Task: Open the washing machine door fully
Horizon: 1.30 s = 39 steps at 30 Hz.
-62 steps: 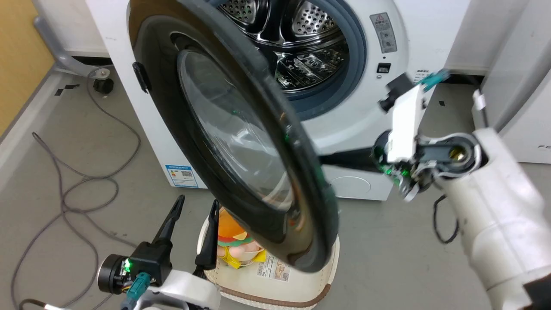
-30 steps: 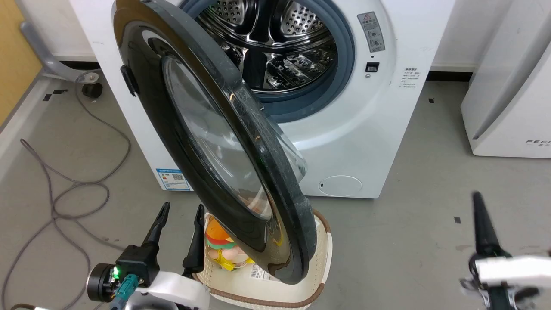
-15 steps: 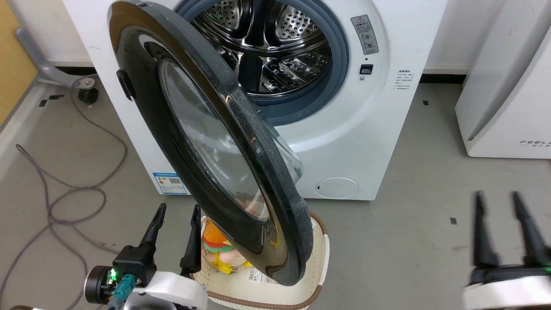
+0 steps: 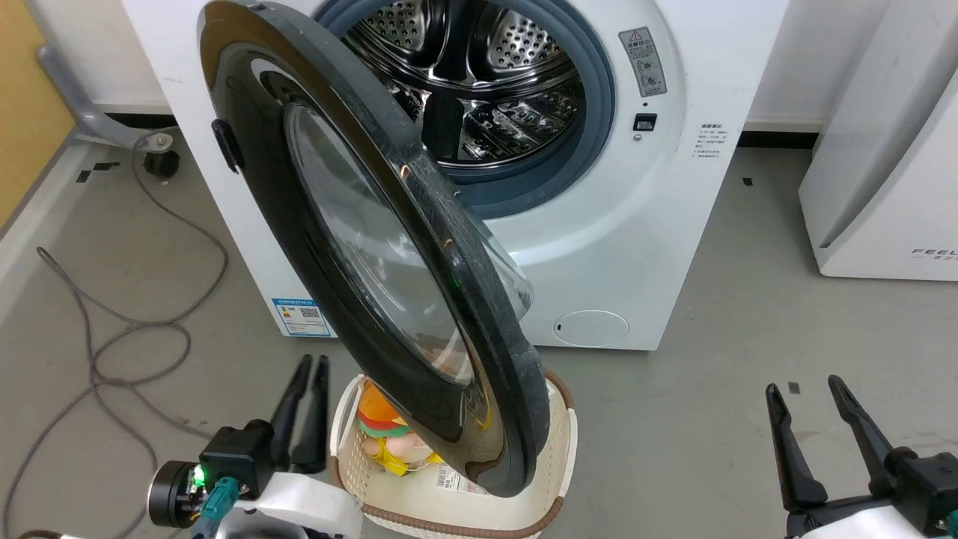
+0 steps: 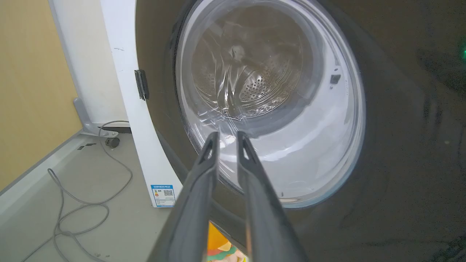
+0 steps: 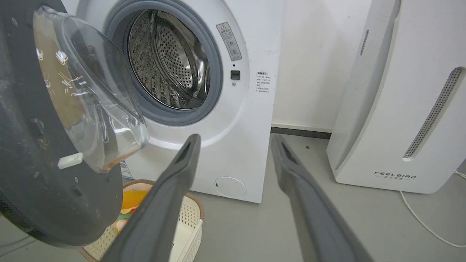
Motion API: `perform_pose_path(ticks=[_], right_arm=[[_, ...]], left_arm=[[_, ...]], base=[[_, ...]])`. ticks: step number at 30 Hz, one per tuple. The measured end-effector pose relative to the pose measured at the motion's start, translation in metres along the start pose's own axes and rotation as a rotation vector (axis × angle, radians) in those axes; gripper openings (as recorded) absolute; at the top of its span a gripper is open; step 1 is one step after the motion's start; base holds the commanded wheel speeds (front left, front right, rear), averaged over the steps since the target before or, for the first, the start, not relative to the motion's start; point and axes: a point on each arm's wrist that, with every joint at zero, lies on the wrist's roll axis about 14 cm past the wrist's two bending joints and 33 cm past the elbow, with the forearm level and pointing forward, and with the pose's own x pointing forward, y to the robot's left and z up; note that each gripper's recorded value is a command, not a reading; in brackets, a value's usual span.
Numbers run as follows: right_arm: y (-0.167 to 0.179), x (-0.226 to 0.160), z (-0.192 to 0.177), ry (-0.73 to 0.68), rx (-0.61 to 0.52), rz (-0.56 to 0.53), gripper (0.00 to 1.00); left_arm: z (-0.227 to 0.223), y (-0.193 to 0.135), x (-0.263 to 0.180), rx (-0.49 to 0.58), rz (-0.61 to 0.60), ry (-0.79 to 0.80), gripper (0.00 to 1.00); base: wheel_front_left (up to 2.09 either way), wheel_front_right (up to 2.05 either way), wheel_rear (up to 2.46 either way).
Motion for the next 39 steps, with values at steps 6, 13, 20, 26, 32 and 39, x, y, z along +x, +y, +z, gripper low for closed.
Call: perform_pose_path(ticks=[6, 13, 20, 26, 32, 39], right_arm=[[-0.003, -0.002, -0.004, 0.009, 0.024, -0.01, 1.0], [-0.005, -0.005, -0.003, 0.006, 0.034, -0.019, 1.0], [-0.007, -0.008, -0.007, 0.017, 0.047, -0.026, 1.0], [-0.008, -0.007, -0.009, 0.021, 0.064, -0.029, 1.0], [-0.008, -0.006, -0.01, 0.027, 0.068, -0.031, 1.0], [-0.01, -0.006, -0.014, 0.038, 0.073, -0.037, 1.0]], left_arm=[[0.005, -0.002, 0.002, 0.012, -0.01, -0.015, 0.0], [0.029, -0.007, 0.006, 0.027, -0.018, -0.091, 0.0], [0.088, -0.014, 0.015, 0.046, -0.036, -0.253, 0.0], [0.159, -0.031, 0.017, 0.054, -0.076, -0.447, 0.0], [0.227, -0.058, 0.011, 0.038, -0.147, -0.635, 0.0], [0.254, -0.117, -0.001, -0.057, -0.363, -0.674, 0.0]], base=[[0.0, 0.0, 0.0], [0.0, 0.0, 0.0], [0.0, 0.0, 0.0], [0.0, 0.0, 0.0], [0.0, 0.0, 0.0], [0.0, 0.0, 0.0]])
